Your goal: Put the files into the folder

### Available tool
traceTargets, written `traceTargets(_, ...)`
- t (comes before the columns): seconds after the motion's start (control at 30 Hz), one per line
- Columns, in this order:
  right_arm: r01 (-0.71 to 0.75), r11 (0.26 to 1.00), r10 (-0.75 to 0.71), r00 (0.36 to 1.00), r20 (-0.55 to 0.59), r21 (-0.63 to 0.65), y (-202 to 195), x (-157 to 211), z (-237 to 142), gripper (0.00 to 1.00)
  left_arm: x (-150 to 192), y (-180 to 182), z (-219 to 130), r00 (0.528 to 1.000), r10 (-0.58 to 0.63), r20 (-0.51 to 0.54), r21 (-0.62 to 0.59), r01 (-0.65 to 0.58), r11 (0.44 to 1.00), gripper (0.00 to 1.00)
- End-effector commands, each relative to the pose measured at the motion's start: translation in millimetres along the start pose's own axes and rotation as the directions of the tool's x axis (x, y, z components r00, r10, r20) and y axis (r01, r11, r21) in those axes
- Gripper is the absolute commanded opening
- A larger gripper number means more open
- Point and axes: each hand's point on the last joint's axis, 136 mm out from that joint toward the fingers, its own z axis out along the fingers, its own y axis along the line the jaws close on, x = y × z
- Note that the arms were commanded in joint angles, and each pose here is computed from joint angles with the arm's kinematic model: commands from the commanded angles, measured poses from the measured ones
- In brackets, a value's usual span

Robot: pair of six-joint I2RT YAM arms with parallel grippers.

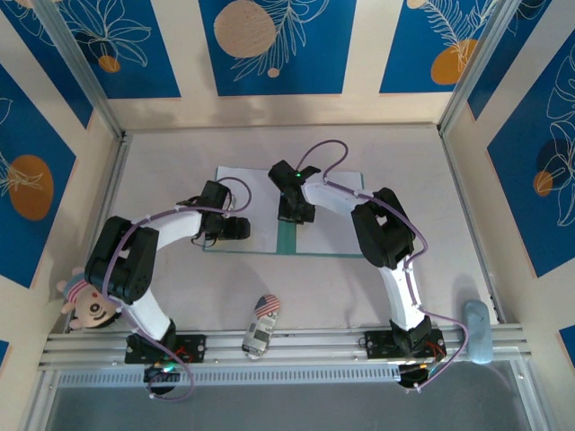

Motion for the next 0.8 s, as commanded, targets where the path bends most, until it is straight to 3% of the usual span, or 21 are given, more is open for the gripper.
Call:
traceTargets(0.0, -0.033, 0.987, 0.048, 0.995, -0.091, 0.156, -44.7, 18.8, 31.2, 0.07, 73.5, 34.9, 22.4, 0.964, -0.074, -0.254, -0.100, 0.050, 0.994, 0.77)
traceTargets(0.3, -0.039, 0.979, 0.064, 0.991, -0.119, 0.200, -52.2, 24.1, 41.4, 0.07, 73.8, 35.3, 22.8, 0.964, -0.075, -0.254, -0.102, 0.050, 0.994, 0.77)
traceTargets(0.77, -0.016, 0.991, 0.032, 0.993, -0.117, 0.130, -34.0, 19.3, 38.4, 0.07, 73.8, 35.5, 22.8, 0.964, -0.075, -0.255, -0.102, 0.051, 0.993, 0.77)
